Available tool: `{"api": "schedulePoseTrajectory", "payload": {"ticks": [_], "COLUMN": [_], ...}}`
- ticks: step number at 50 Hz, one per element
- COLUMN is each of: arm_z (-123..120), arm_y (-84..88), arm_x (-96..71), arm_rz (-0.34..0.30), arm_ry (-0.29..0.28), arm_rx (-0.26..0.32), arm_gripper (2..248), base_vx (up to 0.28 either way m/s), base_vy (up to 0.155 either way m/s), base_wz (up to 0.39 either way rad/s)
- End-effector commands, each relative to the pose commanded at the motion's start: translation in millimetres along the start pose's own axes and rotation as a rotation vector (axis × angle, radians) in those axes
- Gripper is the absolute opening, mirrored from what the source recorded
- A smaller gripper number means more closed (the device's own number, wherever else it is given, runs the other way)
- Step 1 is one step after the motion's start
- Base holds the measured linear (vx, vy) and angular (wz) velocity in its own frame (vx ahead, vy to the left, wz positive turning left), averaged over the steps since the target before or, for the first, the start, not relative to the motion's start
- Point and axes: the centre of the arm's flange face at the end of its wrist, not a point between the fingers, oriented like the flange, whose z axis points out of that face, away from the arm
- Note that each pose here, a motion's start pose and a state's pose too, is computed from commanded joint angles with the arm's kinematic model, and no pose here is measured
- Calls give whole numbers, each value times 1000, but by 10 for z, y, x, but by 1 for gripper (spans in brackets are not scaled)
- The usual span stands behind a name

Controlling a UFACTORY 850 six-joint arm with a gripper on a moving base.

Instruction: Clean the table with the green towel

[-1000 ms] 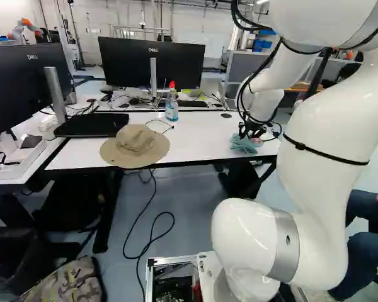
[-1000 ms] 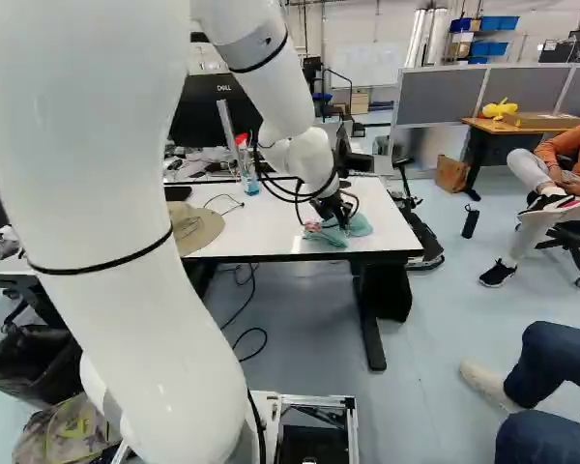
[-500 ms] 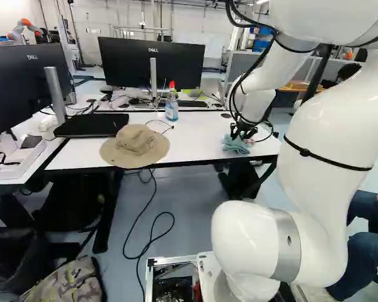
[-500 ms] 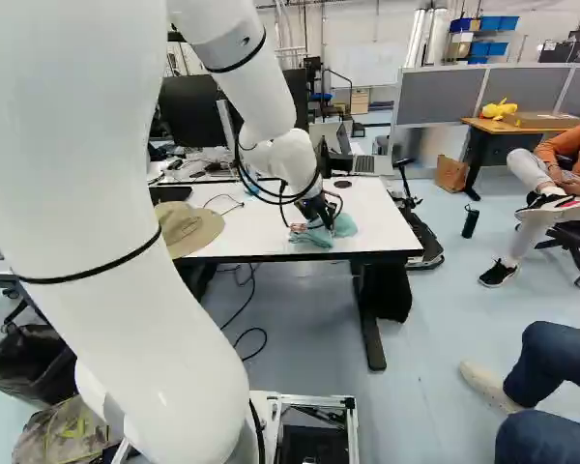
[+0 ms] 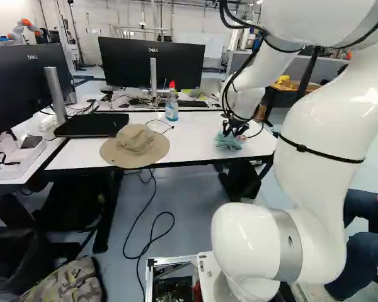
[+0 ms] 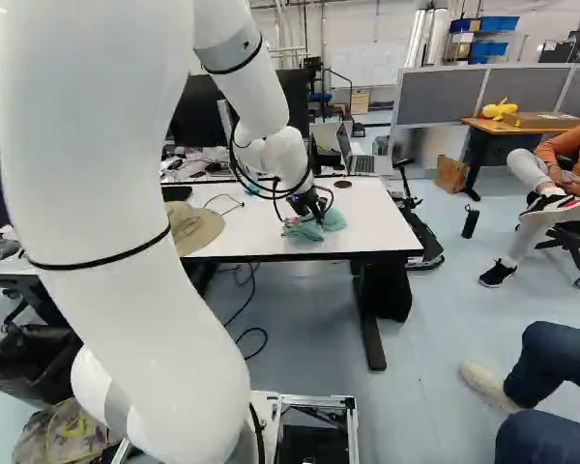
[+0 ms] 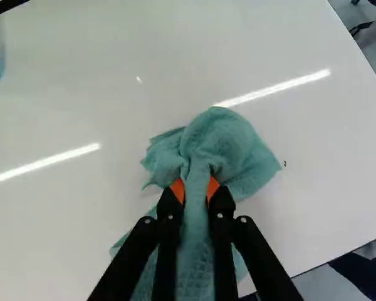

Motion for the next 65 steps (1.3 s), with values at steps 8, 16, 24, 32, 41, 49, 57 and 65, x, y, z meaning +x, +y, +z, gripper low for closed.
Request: {"api": "schedulePoseTrajectory", "payload": {"ticks": [8,16,24,32,41,49,57,65], "arm_z": [10,-54,-153,-278,-444,-596,-741,-784], "arm_y": [-5,-6,-6,-10,-31,-58,-76,-76], "arm_x": [16,27,28,-28,-146,-258,-342,-339], "arm_rz": [-1,-1,-1,-2,-6,-12,-17,-17], "arm_ry": [1,12,13,-11,-57,-100,-126,-117], "arm_rx": [0,1,1,2,5,8,11,11], "arm_gripper": [57,57,57,57,57,57,57,57], "base_vx": [0,0,0,0,0,0,0,0], "base_vy": [0,0,0,0,0,0,0,0], "base_wz": [0,0,0,0,0,0,0,0]}}
